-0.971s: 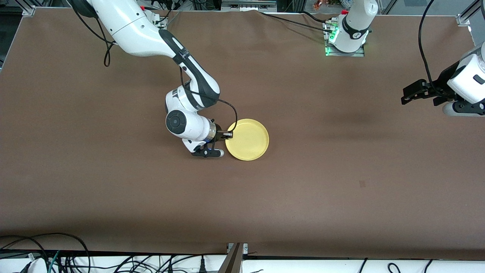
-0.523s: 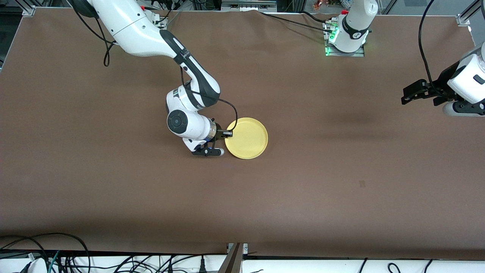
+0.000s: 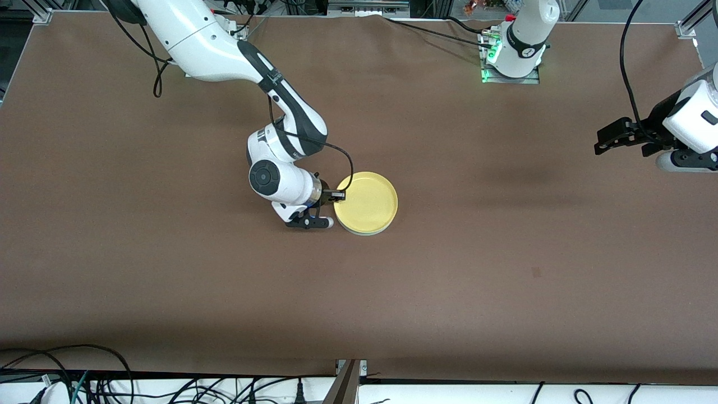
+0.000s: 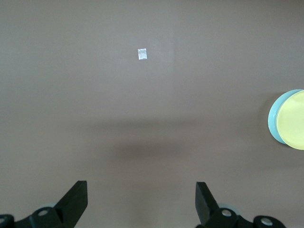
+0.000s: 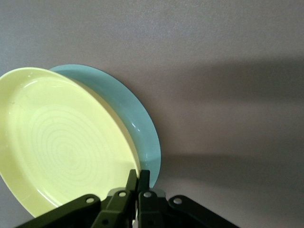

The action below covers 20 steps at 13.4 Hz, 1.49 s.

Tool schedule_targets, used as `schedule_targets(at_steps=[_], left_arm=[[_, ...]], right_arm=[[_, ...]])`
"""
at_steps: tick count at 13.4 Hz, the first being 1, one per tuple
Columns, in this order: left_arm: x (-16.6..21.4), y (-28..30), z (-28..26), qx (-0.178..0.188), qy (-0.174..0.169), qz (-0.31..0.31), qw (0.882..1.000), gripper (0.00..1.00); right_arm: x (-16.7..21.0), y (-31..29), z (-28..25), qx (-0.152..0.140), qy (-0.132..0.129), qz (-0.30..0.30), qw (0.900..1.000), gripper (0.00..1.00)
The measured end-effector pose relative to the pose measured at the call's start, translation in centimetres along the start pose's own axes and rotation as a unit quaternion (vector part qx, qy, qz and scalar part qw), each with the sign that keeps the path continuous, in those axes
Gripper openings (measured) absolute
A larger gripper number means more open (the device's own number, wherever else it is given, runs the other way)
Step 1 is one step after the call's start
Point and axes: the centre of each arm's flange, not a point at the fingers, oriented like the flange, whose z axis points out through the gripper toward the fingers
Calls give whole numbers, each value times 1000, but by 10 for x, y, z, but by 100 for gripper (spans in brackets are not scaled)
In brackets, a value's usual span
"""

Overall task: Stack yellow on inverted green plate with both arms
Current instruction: 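Lower the yellow plate flat onto the green plate with the right gripper, then open the right gripper and withdraw it from the stacked plates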

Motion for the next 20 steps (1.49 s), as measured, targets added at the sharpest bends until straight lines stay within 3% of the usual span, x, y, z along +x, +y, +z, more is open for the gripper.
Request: schedule_targets(at_steps=[4, 7, 12, 16, 20], left_arm=[[0, 0, 0, 0, 0, 0, 1000, 100], [0, 0, 0, 0, 0, 0, 1000, 100], [0, 0, -2, 0, 2, 0, 1000, 100], [0, 1, -3, 0, 3, 1, 1000, 100], [0, 0, -4, 0, 4, 0, 1000, 100]], right_arm=[[-3, 1, 4, -4, -3, 0, 1000, 13], [12, 17, -26, -17, 7, 9, 1000, 44], [56, 93, -168, -80, 6, 2, 997, 96], [73, 178, -265, -113, -2, -11, 993, 100], [55, 239, -365, -124, -16, -9, 992, 100]])
